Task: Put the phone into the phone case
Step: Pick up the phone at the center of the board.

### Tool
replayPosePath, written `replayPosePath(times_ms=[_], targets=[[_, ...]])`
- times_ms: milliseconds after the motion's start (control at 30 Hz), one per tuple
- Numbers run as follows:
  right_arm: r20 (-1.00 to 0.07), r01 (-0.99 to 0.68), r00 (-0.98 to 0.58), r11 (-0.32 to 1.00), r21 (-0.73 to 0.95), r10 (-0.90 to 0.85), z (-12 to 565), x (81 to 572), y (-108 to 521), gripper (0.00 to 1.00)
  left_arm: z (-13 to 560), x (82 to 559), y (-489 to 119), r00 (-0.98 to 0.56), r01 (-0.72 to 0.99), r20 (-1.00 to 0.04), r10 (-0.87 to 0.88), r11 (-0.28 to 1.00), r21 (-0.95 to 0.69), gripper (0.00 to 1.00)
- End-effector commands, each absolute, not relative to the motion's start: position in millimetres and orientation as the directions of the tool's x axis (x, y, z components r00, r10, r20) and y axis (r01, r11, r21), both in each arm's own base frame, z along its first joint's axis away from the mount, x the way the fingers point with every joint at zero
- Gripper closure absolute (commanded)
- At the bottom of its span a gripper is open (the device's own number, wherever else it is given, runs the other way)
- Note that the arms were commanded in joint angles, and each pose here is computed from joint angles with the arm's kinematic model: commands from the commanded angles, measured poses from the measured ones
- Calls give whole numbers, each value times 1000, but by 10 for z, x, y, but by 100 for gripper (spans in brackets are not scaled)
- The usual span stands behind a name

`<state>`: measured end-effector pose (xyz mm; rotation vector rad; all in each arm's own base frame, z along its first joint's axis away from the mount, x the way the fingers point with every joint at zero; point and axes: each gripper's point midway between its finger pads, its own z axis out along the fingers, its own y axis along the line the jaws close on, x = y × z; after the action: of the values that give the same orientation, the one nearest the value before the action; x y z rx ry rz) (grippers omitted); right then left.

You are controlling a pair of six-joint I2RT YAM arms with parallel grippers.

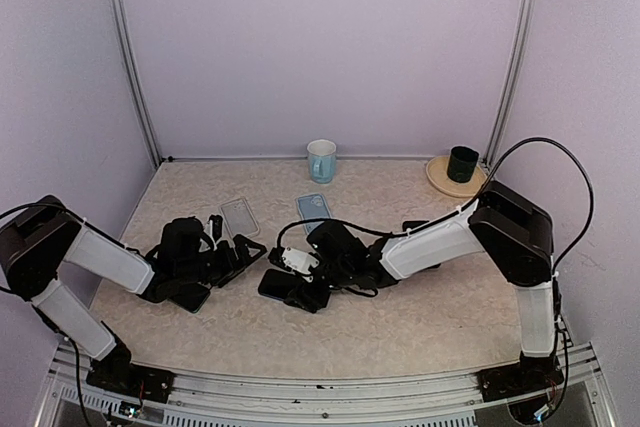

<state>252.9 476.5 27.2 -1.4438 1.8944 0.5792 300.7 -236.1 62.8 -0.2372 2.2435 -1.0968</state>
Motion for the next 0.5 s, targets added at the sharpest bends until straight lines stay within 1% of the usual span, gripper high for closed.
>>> replayPosePath(times_ms=[0,200,367,467], targets=[[-785,-938,-125,329,-105,-607,656,2631,4674,48,654,3017,-2383,-790,127,-460,-405,626,-770,1],[-841,-924,-77,354,-141,-536,1058,2611,4596,47,670,2988,-2475,-808,156,-451,-380,599,-785,1],[-838,-910,-43,368,-192,-544,1128,2567,4518,47,826,2969,-2685,-819,249,-480,-314,559,-791,3],[-834,-900,-37,381,-211,-550,1130,2551,4469,47,951,2916,-2853,-824,317,-500,-267,514,-797,4]])
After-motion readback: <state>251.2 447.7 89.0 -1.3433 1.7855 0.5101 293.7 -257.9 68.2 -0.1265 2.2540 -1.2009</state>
